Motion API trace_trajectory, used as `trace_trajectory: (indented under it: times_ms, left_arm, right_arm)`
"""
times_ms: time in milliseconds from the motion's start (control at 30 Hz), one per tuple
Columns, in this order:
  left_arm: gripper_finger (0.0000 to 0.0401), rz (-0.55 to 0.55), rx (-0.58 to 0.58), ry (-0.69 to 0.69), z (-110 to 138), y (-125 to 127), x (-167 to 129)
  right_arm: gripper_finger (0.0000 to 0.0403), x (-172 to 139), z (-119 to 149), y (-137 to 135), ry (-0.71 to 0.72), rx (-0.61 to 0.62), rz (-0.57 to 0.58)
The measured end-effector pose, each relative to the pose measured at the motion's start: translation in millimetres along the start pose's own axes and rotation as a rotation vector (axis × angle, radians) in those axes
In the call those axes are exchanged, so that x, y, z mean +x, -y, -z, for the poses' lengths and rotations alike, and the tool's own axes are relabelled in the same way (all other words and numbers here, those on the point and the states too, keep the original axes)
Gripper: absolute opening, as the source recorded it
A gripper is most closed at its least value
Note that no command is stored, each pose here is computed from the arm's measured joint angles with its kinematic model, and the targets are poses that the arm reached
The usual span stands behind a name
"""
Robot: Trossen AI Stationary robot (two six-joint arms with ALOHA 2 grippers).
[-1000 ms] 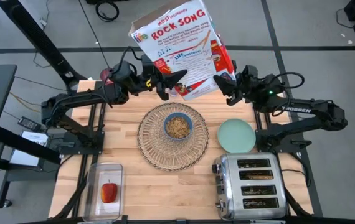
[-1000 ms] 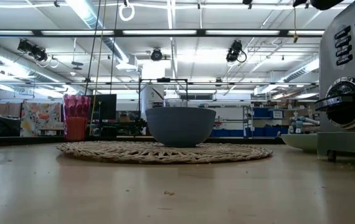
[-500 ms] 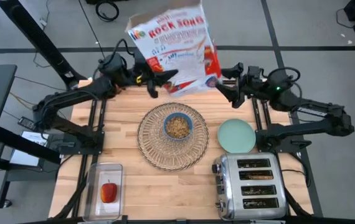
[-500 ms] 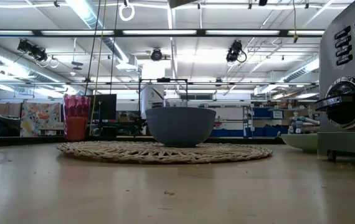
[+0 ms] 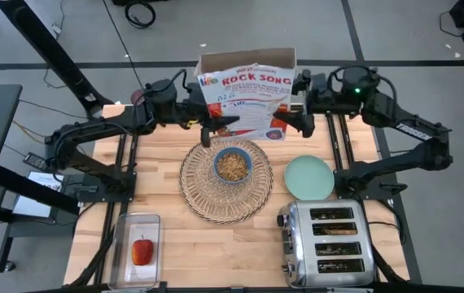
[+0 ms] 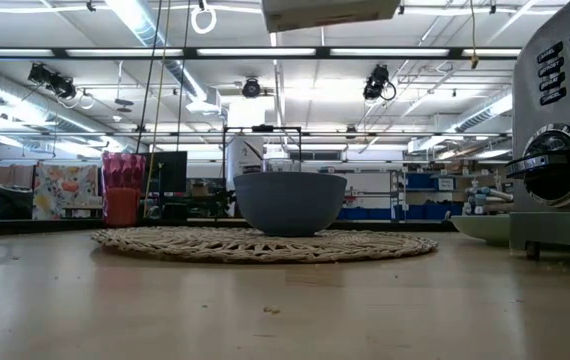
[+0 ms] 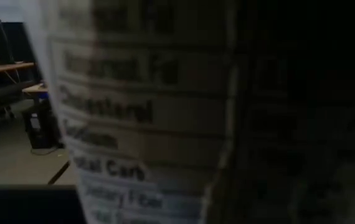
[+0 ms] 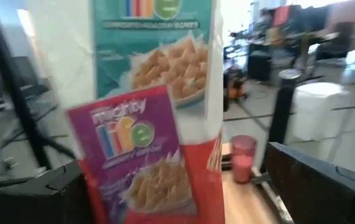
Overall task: Arrange a breakfast setting
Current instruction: Pour the cereal from the white cereal box into the blue bowl
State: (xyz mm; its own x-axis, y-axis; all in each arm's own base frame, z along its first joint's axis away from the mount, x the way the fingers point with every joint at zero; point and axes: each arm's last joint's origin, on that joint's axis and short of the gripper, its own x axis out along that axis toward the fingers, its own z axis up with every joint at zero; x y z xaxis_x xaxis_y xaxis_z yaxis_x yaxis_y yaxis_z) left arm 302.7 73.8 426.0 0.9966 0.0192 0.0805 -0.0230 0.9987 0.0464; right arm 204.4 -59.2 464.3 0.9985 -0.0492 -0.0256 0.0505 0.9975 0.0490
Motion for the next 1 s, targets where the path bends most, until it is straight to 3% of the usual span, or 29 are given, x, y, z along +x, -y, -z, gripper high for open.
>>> trace_trajectory:
  times_ms: [233,667,900,1000]
  left_arm:
    - [0.0170,-0.012,0.006,0.011,-1,8,2]
    - [0.0175,-0.031,-0.075,0.021,-3,8,1]
    - [0.0241,-0.059,-0.167,-0.078,-9,11,-21]
    - [0.0275,-0.082,-0.218,-0.203,-7,15,-40]
  right_arm:
    - [0.0354,19,5,1,-0.051,0.047,-0.087]
    - [0.0131,21,6,-2,-0.054,0.042,-0.038]
    - [0.0057,2,2,-5,-0.054,-0.012,-0.015]
    - [0.0046,-11,3,-6,-0.090,-0.028,0.006]
